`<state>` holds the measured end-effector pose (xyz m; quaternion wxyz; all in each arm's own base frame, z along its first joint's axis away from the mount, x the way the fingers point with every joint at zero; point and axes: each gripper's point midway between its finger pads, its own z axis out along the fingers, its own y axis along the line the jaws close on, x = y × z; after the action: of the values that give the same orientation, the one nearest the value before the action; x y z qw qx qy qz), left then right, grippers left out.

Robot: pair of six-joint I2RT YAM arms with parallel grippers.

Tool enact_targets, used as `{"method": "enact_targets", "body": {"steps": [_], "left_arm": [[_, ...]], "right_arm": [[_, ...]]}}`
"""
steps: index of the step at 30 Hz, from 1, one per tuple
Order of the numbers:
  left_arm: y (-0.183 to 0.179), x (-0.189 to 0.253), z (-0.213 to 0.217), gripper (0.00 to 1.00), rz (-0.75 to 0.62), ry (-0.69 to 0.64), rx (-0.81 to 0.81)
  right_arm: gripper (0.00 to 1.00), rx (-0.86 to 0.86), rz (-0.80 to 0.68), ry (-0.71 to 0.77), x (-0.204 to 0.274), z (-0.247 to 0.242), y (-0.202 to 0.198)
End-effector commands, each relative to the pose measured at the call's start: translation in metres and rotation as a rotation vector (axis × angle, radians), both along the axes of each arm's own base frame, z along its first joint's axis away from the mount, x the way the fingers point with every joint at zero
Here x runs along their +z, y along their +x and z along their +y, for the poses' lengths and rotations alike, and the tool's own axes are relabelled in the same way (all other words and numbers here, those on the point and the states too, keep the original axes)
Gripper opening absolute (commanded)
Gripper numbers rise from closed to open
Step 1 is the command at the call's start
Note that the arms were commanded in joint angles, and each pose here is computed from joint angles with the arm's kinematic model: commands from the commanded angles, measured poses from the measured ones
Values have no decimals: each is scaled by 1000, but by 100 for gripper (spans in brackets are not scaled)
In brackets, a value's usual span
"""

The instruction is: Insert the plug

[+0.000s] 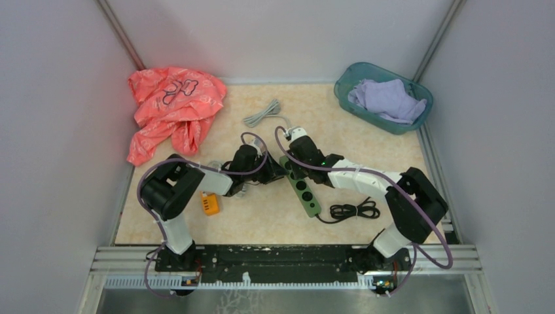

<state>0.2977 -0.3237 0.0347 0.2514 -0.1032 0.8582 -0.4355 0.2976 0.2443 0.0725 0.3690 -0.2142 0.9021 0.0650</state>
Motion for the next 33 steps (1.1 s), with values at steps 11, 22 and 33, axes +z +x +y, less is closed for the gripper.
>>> {"method": "enact_targets", "body": {"steps": [11,22,33], "left_arm": [[4,-14,12,44,32,24,23],[5,-13,25,39,42,21,43],[2,-6,12,40,46,-17,-3]], "right_arm": [[0,119,395,-157,-85,-26,-90],[0,34,450,-138,-97,-32,-94],[0,43,558,-170,-119,-44,-114]]}}
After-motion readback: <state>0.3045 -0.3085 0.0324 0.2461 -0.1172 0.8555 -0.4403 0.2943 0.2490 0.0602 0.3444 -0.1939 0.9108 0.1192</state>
